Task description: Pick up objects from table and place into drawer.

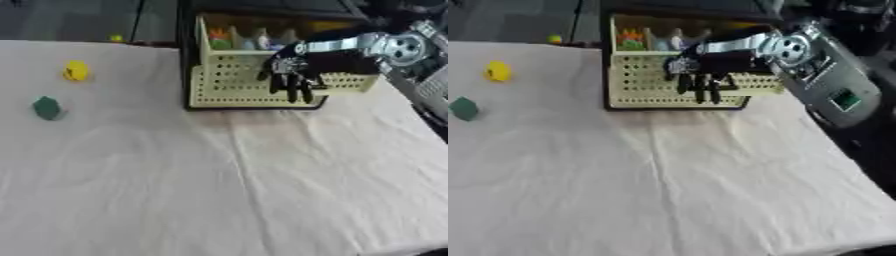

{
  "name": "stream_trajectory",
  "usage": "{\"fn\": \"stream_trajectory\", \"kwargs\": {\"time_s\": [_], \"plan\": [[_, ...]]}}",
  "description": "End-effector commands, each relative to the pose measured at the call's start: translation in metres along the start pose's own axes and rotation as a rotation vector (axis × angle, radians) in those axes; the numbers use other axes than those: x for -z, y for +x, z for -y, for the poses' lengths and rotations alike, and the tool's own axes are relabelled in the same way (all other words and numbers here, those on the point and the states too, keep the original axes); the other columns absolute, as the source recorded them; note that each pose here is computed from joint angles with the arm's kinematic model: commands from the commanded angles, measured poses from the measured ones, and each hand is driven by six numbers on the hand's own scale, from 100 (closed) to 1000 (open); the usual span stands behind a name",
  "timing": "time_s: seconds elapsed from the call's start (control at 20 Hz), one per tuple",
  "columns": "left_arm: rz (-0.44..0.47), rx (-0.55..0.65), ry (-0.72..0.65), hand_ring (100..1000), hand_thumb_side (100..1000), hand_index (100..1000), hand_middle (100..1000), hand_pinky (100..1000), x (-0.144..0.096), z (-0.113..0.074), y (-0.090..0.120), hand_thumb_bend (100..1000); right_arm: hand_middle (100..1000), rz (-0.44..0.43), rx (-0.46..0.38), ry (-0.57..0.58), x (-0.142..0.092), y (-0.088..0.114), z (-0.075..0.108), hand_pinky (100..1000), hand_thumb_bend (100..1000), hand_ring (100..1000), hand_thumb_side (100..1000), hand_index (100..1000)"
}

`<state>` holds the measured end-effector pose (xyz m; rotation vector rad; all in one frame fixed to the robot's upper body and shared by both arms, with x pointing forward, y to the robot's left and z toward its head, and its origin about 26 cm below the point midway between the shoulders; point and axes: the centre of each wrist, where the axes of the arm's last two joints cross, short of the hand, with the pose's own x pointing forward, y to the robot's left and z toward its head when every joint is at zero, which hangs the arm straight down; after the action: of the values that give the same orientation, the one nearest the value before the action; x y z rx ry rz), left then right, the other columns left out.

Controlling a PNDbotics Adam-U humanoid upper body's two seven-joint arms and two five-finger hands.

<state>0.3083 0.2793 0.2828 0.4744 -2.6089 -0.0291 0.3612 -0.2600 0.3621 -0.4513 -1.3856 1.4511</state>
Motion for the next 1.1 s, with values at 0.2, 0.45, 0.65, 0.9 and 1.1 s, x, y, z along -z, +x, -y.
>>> {"fn": "stream_trajectory", "kwargs": {"time_s": [0.2,0.45,0.65,0.9,1.1], "plan": [[0.025,-0.006,-0.004,603,953,814,807,405,0.004,-0.001,0.005,100,705,-0.094,0.039,0.024,0.001,-0.012,0.011,448,100,590,1000,866],[0.023,-0.012,-0.008,602,954,814,807,404,0.004,0.000,0.005,100,705,-0.089,0.039,0.006,0.005,-0.011,0.015,447,100,589,1000,867],[0.024,-0.018,-0.011,602,955,813,807,404,0.004,0.001,0.006,100,706,-0.098,0.035,-0.018,0.009,-0.013,0.019,447,100,590,1000,867],[0.024,-0.021,-0.014,602,956,813,807,403,0.004,0.001,0.006,100,707,-0.113,0.035,-0.046,0.007,-0.020,0.023,447,100,590,1000,868],[0.027,-0.024,-0.017,602,956,813,807,403,0.004,0.002,0.006,100,710,-0.135,0.035,-0.065,-0.005,-0.031,0.020,446,100,593,1000,868]]}}
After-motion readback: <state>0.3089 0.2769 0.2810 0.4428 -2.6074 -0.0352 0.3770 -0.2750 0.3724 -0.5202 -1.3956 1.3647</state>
